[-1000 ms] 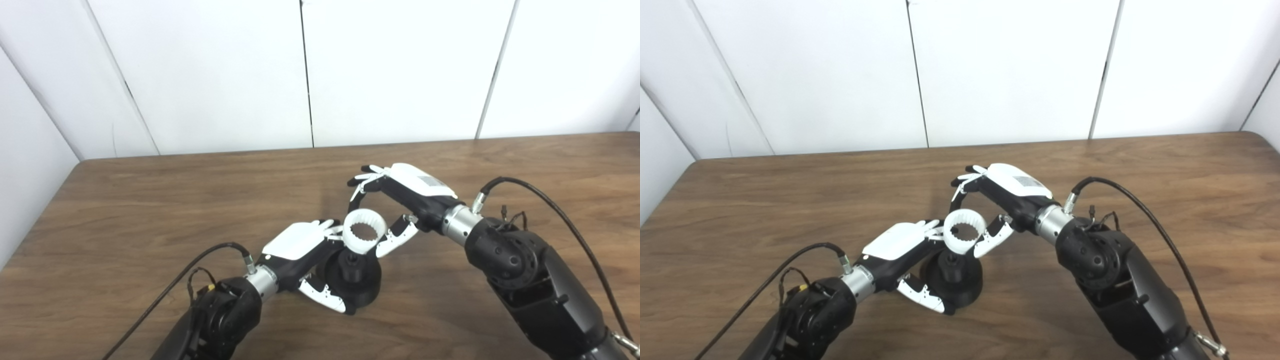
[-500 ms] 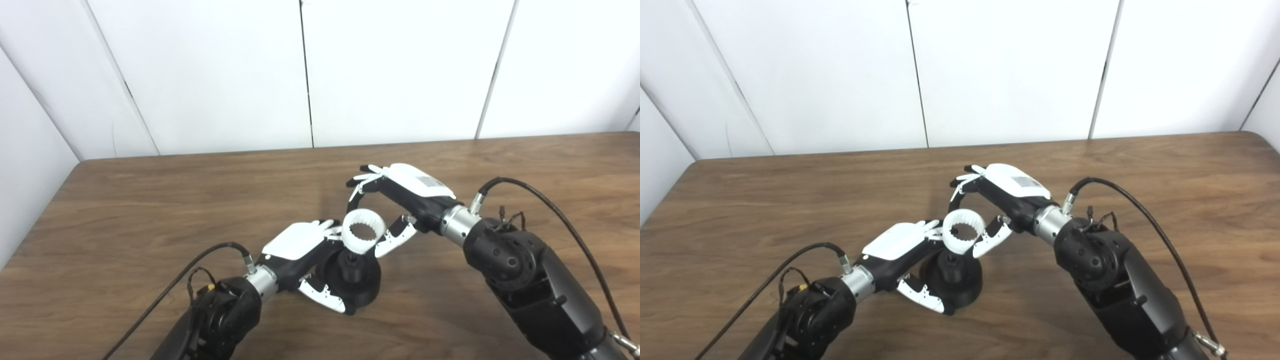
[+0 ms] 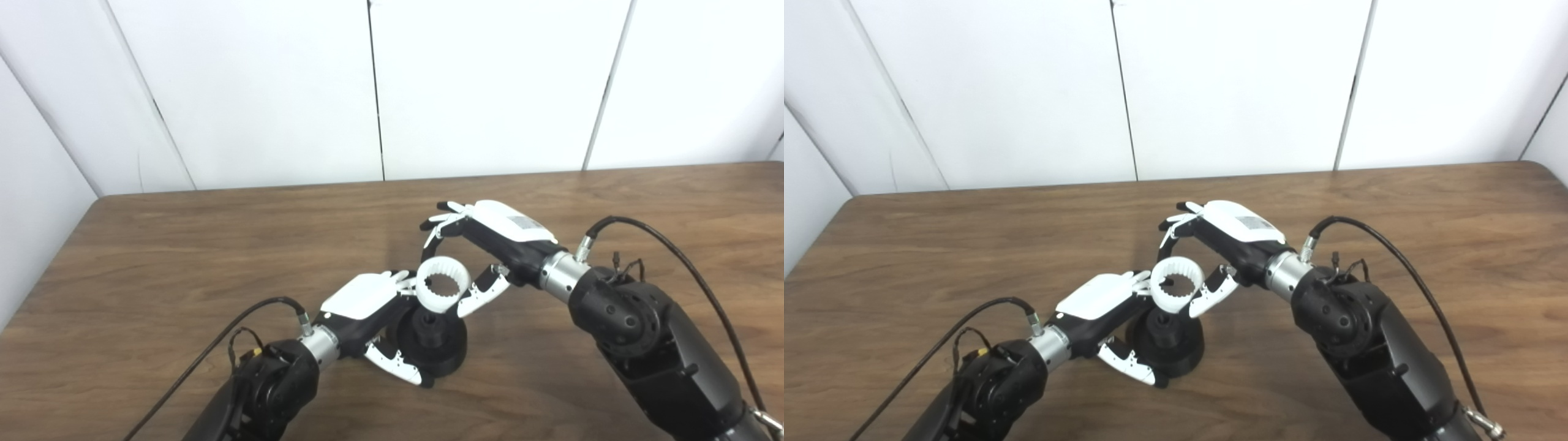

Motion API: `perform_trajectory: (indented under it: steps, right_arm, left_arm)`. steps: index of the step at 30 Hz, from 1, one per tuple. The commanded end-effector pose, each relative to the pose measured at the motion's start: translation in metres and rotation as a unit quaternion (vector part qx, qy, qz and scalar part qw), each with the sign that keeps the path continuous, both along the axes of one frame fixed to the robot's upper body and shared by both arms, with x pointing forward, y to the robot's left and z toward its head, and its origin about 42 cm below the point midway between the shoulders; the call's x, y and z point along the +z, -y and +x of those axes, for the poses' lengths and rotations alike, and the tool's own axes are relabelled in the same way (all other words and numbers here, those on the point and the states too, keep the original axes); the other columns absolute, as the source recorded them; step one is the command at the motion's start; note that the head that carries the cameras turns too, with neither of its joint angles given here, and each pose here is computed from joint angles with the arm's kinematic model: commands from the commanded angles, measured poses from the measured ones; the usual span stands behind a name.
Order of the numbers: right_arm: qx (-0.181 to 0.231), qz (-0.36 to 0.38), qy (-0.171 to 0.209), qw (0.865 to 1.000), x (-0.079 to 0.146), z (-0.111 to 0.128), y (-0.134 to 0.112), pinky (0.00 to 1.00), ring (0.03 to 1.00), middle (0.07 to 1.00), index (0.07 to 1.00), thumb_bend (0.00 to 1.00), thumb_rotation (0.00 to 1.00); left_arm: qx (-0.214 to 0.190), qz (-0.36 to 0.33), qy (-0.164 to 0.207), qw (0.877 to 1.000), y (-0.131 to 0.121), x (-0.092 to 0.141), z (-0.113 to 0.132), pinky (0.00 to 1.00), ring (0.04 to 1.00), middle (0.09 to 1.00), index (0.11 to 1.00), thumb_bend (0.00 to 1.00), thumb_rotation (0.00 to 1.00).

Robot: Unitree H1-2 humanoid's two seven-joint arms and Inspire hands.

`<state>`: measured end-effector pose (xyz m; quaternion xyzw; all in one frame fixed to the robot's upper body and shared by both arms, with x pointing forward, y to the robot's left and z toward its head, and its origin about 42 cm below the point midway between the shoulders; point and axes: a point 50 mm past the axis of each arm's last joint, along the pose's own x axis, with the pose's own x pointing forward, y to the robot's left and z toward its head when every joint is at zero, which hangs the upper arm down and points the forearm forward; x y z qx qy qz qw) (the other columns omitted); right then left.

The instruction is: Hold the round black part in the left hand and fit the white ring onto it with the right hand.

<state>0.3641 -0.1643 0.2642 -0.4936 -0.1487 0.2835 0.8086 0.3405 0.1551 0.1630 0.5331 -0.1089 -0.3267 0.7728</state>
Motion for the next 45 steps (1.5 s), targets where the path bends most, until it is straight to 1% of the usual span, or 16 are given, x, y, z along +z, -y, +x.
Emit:
perform_trajectory:
  steps: [1,15,27,32,35,39,45]
  right_arm:
    - [0.036,0.012,0.018,0.999,0.014,-0.005,-0.011,1.0,0.984,0.861,0.491,0.52,0.15]
    - [0.035,0.013,0.019,0.999,0.018,-0.003,-0.011,1.0,0.988,0.861,0.491,0.52,0.15]
    - [0.02,0.022,0.017,0.999,0.024,0.008,-0.002,1.0,0.988,0.865,0.49,0.52,0.15]
    - [0.015,0.023,0.017,0.999,0.026,0.011,0.0,1.0,0.987,0.864,0.491,0.52,0.15]
    - [0.011,0.022,0.017,1.0,0.027,0.012,0.0,1.0,0.986,0.862,0.491,0.52,0.15]
    - [0.003,0.019,0.016,1.0,0.028,0.014,0.002,1.0,0.987,0.861,0.491,0.52,0.15]
    - [-0.007,0.014,0.02,1.0,0.028,0.018,0.006,1.0,0.98,0.855,0.491,0.52,0.15]
  left_arm:
    - [-0.002,0.014,0.013,1.0,0.002,0.009,0.011,1.0,1.0,0.964,0.737,0.96,0.47]
    - [-0.002,0.008,0.014,1.0,0.001,0.008,0.011,1.0,1.0,0.957,0.723,0.97,0.46]
    - [-0.002,0.006,0.01,1.0,0.001,0.01,0.013,1.0,1.0,0.96,0.713,0.97,0.45]
    - [-0.001,0.006,0.012,1.0,0.002,0.009,0.013,1.0,1.0,0.958,0.709,0.98,0.47]
    - [0.0,0.005,0.008,1.0,0.002,0.01,0.013,1.0,1.0,0.961,0.709,0.98,0.45]
    - [-0.001,0.006,0.008,1.0,0.001,0.011,0.013,1.0,1.0,0.963,0.713,0.98,0.46]
    - [-0.002,0.005,0.007,1.0,0.002,0.013,0.012,1.0,1.0,0.96,0.716,0.98,0.45]
